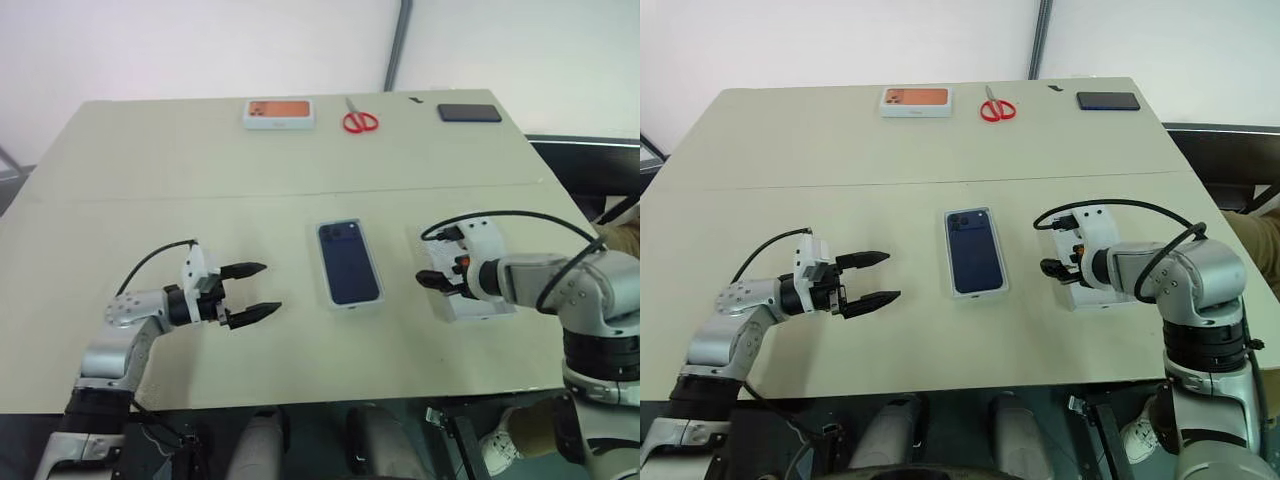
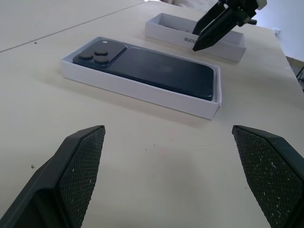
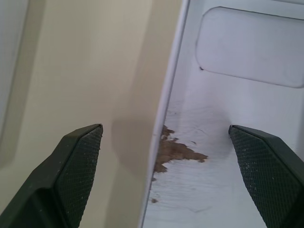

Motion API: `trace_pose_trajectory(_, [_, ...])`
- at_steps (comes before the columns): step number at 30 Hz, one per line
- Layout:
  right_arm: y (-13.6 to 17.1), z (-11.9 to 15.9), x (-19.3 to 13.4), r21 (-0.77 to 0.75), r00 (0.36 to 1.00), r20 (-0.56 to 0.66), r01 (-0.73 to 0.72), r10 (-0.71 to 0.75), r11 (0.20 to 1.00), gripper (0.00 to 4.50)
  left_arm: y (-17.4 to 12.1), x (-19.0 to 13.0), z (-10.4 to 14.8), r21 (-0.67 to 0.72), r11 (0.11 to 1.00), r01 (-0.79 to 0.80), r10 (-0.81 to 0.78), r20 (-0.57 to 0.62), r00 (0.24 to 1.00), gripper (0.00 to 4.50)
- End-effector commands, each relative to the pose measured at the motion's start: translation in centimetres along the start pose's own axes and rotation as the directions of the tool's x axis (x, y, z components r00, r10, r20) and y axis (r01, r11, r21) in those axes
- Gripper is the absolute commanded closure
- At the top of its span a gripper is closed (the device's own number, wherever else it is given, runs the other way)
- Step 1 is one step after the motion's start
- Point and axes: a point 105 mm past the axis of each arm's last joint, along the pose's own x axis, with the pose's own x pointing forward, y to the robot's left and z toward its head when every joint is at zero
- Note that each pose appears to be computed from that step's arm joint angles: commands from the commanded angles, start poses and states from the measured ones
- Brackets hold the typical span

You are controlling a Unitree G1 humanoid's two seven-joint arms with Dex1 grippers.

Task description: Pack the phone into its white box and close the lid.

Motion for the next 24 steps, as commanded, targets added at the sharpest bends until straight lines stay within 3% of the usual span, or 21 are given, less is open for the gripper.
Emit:
trace_pose_trajectory(1, [0.6,0.9,-0.8,-0.034,0.999,0.032,-0.006,0.007,0.999,0.06,-0.4,0.3,0.9,0.040,0.999,0.008,-0.009,0.024,1.000,0.00])
trace_pose_trajectory(17, [1.7,-0.6,-0.9,-0.037,1.000,-0.008,0.014,-0.014,0.999,0.06,-0.2,0.9,1.3,0.043,0.999,-0.005,0.004,0.034,0.999,0.00])
trace_pose_trajectory(19, [1.4,-0.8,-0.8,-0.037,0.999,-0.015,0.037,-0.038,0.999,0.81,-0.2,1.0,1.3,0.042,0.999,-0.007,0.005,0.035,0.999,0.00])
trace_pose_trajectory(24, [1.2,-1.0,-0.5,-0.039,0.997,-0.027,0.065,-0.066,0.997,3.30,-0.2,1.1,1.6,0.041,0.999,-0.014,0.012,0.041,0.999,0.00])
